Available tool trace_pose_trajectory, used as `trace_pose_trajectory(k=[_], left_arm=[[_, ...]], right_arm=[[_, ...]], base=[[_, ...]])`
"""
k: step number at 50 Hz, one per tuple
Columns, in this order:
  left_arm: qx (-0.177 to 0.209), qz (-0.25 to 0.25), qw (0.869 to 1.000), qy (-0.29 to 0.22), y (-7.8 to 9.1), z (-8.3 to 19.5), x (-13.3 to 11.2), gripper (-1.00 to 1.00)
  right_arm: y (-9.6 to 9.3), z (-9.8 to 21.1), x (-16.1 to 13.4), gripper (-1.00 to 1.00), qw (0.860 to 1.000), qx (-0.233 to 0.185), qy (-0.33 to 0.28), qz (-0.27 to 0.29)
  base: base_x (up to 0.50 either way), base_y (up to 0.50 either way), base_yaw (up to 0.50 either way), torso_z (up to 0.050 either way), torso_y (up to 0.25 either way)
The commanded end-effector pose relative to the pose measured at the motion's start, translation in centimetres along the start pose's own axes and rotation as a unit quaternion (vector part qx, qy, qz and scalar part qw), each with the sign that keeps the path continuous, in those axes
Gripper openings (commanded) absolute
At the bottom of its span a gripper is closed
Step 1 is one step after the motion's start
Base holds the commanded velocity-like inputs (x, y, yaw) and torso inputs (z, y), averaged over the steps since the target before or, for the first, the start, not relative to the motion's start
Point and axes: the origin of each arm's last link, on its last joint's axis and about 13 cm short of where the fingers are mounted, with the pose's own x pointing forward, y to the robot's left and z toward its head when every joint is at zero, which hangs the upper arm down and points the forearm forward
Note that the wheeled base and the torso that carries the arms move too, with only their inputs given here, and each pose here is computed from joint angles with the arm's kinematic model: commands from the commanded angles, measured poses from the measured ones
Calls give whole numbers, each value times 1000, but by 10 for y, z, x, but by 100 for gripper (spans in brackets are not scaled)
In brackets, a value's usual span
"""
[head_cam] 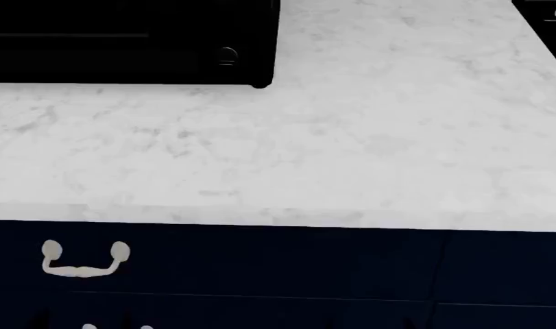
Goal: Open the toaster oven door.
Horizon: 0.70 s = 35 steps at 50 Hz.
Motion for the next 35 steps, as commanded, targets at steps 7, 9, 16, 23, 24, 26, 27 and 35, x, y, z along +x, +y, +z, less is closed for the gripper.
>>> trace_pose_trajectory(k=[7, 9, 16, 23, 24, 26, 27, 35], left_arm=[[-3, -4, 1000, -3, -1, 0, -2, 100], [-4, -6, 1000, -2, -1, -1, -3, 100], [-19, -17, 1000, 7, -4, -3, -11, 100], [-20, -19, 1000, 7, -5, -1, -11, 100], [-21, -19, 1000, 7, -5, -1, -11, 100], [-21, -20, 1000, 7, -5, -1, -11, 100], [-24, -21, 999, 6, -5, -1, -11, 100], [-26, -25, 999, 6, -6, 2, -11, 100]], right_arm=[[2, 0, 0, 100, 1000, -3, -4, 3], [3, 0, -2, 100, 1000, -2, -3, 5], [5, -4, -4, 100, 1000, -1, 1, 12], [6, -5, -4, 100, 1000, 2, 0, 15], [6, -5, -4, 100, 1000, 1, 0, 15], [6, -5, -5, 100, 1000, 1, 0, 15], [7, -5, -5, 100, 1000, 1, 1, 16], [7, -4, -4, 100, 1000, 3, 2, 17]], base=[[0, 0, 0, 0, 0], [0, 0, 0, 0, 0], [0, 0, 0, 21, 22], [0, 0, 0, 50, 51], [0, 0, 0, 50, 53], [0, 0, 0, 50, 51], [0, 0, 0, 50, 51], [0, 0, 0, 50, 51]])
